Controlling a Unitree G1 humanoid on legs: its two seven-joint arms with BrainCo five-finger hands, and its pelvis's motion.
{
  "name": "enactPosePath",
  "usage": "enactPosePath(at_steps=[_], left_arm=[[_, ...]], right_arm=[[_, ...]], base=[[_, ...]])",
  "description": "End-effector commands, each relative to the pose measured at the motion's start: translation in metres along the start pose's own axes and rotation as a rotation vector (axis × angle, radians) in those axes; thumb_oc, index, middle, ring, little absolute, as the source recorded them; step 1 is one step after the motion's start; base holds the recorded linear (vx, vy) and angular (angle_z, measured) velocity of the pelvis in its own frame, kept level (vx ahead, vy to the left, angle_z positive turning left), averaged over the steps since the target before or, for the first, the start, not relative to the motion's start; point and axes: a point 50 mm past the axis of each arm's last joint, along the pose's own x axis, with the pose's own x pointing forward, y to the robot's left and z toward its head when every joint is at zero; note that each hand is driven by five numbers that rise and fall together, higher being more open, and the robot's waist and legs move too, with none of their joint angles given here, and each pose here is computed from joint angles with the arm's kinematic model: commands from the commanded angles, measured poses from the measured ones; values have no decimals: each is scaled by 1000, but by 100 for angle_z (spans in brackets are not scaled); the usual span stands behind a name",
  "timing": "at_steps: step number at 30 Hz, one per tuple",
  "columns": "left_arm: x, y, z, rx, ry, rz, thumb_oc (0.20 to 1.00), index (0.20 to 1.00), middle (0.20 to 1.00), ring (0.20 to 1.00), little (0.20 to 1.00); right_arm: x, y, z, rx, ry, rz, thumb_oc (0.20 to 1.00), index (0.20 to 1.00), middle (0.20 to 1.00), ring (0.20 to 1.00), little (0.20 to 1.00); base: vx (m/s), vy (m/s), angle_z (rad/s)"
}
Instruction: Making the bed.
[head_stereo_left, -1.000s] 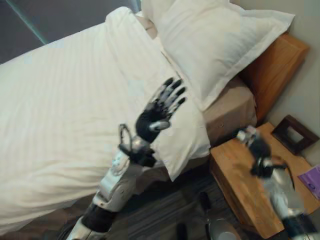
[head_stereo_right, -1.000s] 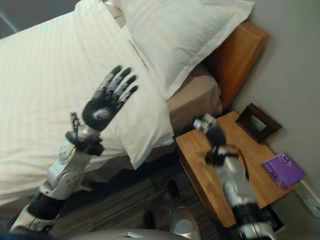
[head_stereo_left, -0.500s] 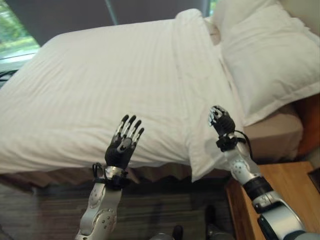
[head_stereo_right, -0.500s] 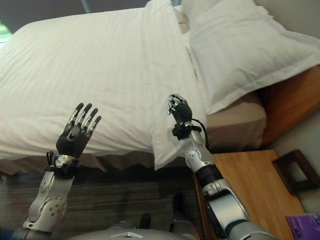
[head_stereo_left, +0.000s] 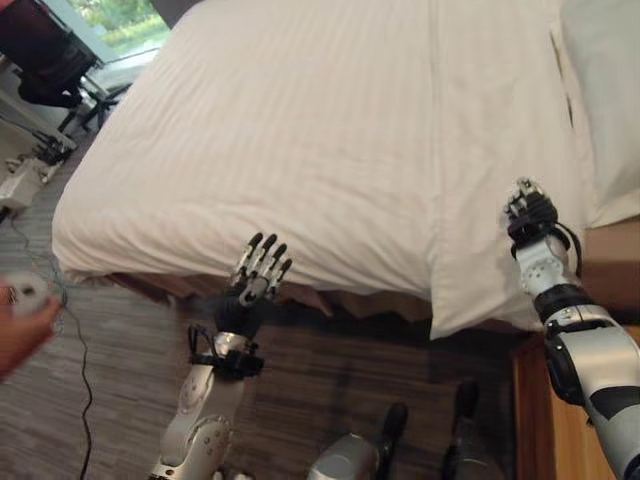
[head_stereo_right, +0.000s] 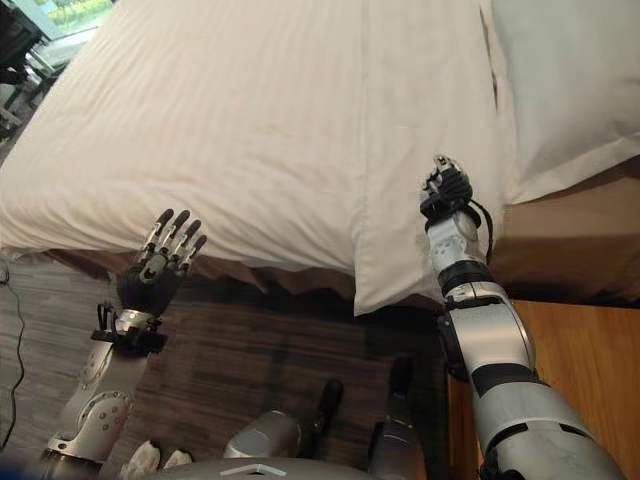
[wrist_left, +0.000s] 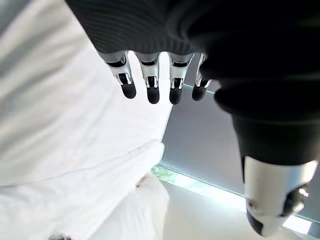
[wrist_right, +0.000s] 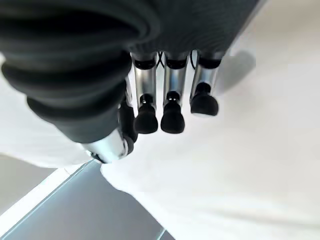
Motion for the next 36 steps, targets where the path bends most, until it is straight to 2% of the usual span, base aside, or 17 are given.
enactPosePath(at_steps=[1,4,5,6,7,8,9,13,17,20,21,26,27,28,29,31,36], left_arm=[[16,-18,24,10,-123,-123,1000,1000,1000,1000,1000],[14,-17,16,-17,-116,-92,1000,1000,1000,1000,1000],[14,-15,12,-20,-117,-67,1000,1000,1000,1000,1000],[13,-15,11,-20,-115,-65,1000,1000,1000,1000,1000],[12,-12,9,-31,-120,-40,1000,1000,1000,1000,1000],[11,-12,8,-36,-123,-35,1000,1000,1000,1000,1000],[10,-12,8,-36,-122,-34,1000,1000,1000,1000,1000],[4,-2,11,-47,-159,32,1000,1000,1000,1000,1000],[-1,8,5,-39,-131,79,1000,1000,1000,1000,1000],[-4,14,-3,0,-79,97,1000,1000,1000,1000,1000],[-12,20,-16,60,40,72,1000,1000,1000,1000,1000],[-38,36,-48,68,256,106,1000,1000,1000,1000,1000],[-44,39,-56,75,305,117,1000,1000,1000,1000,1000],[-52,42,-64,83,355,138,1000,1000,1000,1000,1000],[-68,40,-83,62,442,158,1000,1000,1000,1000,1000],[-82,35,-102,17,512,185,1000,1000,1000,1000,1000],[-82,35,-102,17,512,185,1000,1000,1000,1000,1000]], right_arm=[[1,11,-5,-48,51,64,200,200,200,200,200],[-25,-27,-69,-21,227,-4,200,200,200,200,200],[-54,-49,-116,-31,364,-28,200,200,200,200,200],[-55,-50,-118,-32,367,-29,200,200,200,200,200],[-95,-86,-157,-50,505,-107,200,200,200,200,200],[-110,-100,-168,-59,547,-144,200,200,200,200,200],[-111,-100,-168,-60,548,-145,200,200,200,200,200],[-185,-177,-184,-4,621,-422,200,200,200,200,200],[-208,-209,-171,-56,610,-508,200,200,200,200,200],[-207,-216,-159,-82,570,-508,200,200,200,200,200],[-201,-217,-148,-106,529,-476,200,200,200,200,200],[-195,-202,-140,-193,502,-317,200,200,200,200,200],[-195,-197,-139,-194,491,-280,423,423,423,423,423],[-192,-186,-136,-204,466,-210,787,787,787,787,787],[-190,-163,-134,-207,425,-88,1000,1000,1000,1000,1000],[-190,-141,-138,-186,399,-2,1000,1000,1000,1000,1000],[-190,-141,-138,-186,399,-2,1000,1000,1000,1000,1000]], base=[[0,17,-10],[12,31,-12],[20,30,-10],[31,49,-22],[27,31,-32],[27,31,-21],[29,16,-5],[36,30,-13],[3,23,-17],[-1,8,-13],[5,6,-13],[18,-10,-15],[49,-16,-3],[112,-2,0],[99,3,0],[60,-2,-6],[0,0,0]])
